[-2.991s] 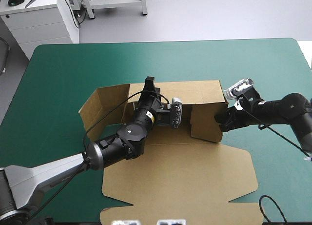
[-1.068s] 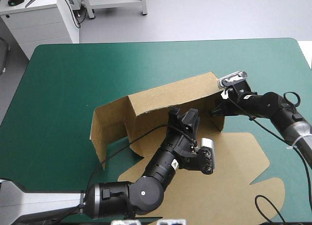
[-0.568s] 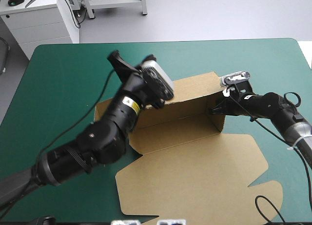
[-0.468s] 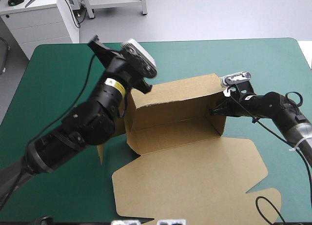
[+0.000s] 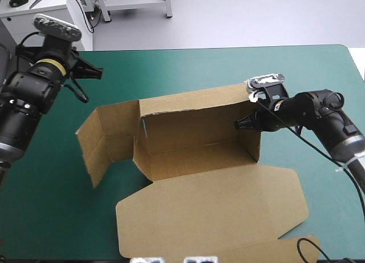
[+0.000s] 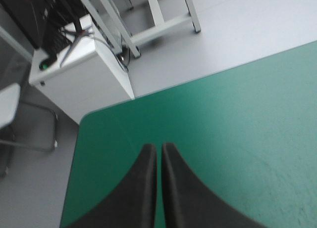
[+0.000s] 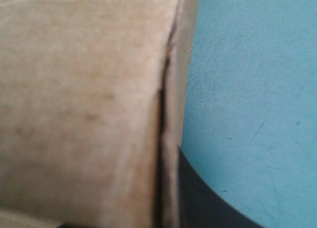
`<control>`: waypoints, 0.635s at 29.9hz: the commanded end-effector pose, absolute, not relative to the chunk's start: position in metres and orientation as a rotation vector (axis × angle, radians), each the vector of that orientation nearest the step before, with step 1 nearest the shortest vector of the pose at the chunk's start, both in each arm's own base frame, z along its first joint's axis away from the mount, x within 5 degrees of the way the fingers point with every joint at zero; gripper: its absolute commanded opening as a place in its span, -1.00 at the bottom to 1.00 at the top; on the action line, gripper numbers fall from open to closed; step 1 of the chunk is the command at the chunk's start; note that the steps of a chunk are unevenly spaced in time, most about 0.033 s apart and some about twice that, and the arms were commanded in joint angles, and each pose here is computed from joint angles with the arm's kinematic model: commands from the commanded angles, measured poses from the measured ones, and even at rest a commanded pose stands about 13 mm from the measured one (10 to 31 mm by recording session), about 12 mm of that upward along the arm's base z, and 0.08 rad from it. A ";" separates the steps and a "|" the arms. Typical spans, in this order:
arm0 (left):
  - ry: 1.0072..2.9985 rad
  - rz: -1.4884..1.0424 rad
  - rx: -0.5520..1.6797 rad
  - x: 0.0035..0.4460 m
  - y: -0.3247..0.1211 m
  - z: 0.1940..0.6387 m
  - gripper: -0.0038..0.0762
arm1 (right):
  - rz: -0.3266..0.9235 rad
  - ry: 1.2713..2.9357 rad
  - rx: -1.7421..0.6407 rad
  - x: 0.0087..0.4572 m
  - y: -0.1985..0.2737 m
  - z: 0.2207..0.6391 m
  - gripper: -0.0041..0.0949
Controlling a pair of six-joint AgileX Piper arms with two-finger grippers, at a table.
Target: Fold the box
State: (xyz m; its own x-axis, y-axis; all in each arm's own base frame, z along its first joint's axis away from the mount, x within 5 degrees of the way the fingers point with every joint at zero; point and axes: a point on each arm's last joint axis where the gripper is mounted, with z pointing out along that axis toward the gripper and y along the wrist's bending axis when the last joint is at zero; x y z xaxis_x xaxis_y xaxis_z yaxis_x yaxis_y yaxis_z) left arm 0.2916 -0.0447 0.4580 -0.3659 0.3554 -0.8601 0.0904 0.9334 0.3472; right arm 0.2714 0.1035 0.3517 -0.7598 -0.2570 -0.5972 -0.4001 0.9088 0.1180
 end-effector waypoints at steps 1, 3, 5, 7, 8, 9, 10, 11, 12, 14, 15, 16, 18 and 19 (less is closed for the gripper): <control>1.928 0.192 0.244 0.282 -0.015 0.472 -0.87 | 0.358 2.456 -0.406 0.267 0.110 0.374 -0.92; 1.982 0.175 0.210 0.283 -0.002 0.464 -0.87 | 0.360 2.507 -0.402 0.270 0.111 0.371 -0.92; 2.031 0.147 0.165 0.284 0.012 0.454 -0.87 | 0.353 2.579 -0.419 0.274 0.113 0.365 -0.92; 2.079 0.116 0.127 0.284 0.022 0.443 -0.87 | 0.351 2.641 -0.425 0.281 0.116 0.358 -0.92; 2.099 0.094 0.113 0.283 0.025 0.438 -0.87 | 0.348 2.660 -0.429 0.285 0.118 0.356 -0.92; 2.121 0.084 0.108 0.283 0.028 0.433 -0.87 | 0.345 2.685 -0.434 0.289 0.119 0.352 -0.92; 2.137 0.075 0.107 0.283 0.030 0.428 -0.87 | 0.341 2.711 -0.438 0.296 0.122 0.346 -0.92; 2.150 0.072 0.106 0.283 0.032 0.425 -0.87 | 0.339 2.730 -0.441 0.300 0.123 0.342 -0.92; 2.164 0.078 0.116 0.283 0.033 0.420 -0.87 | 0.334 2.749 -0.445 0.306 0.125 0.338 -0.92; 2.187 0.101 0.155 0.282 0.033 0.415 -0.87 | 0.329 2.764 -0.456 0.318 0.130 0.331 -0.92; 2.202 0.108 0.180 0.282 0.033 0.413 -0.88 | 0.326 2.754 -0.473 0.325 0.132 0.329 -0.92; 2.217 0.107 0.191 0.281 0.033 0.412 -0.89 | 0.322 2.732 -0.494 0.332 0.135 0.326 -0.92; 2.239 0.101 0.195 0.280 0.032 0.411 -0.90 | 0.320 2.683 -0.487 0.346 0.139 0.326 -0.91; 2.246 0.098 0.197 0.279 0.032 0.410 -0.91 | 0.322 2.658 -0.480 0.352 0.141 0.326 -0.89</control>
State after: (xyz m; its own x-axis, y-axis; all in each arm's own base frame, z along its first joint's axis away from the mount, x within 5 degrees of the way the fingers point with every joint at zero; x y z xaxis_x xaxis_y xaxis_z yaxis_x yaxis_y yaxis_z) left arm 0.2862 0.0331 0.3911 -0.6835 0.1762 -0.7084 0.1188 0.9843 0.1302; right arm 0.3421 0.1324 0.3137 -0.8889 -0.2918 -0.3531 -0.3529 0.9277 0.1217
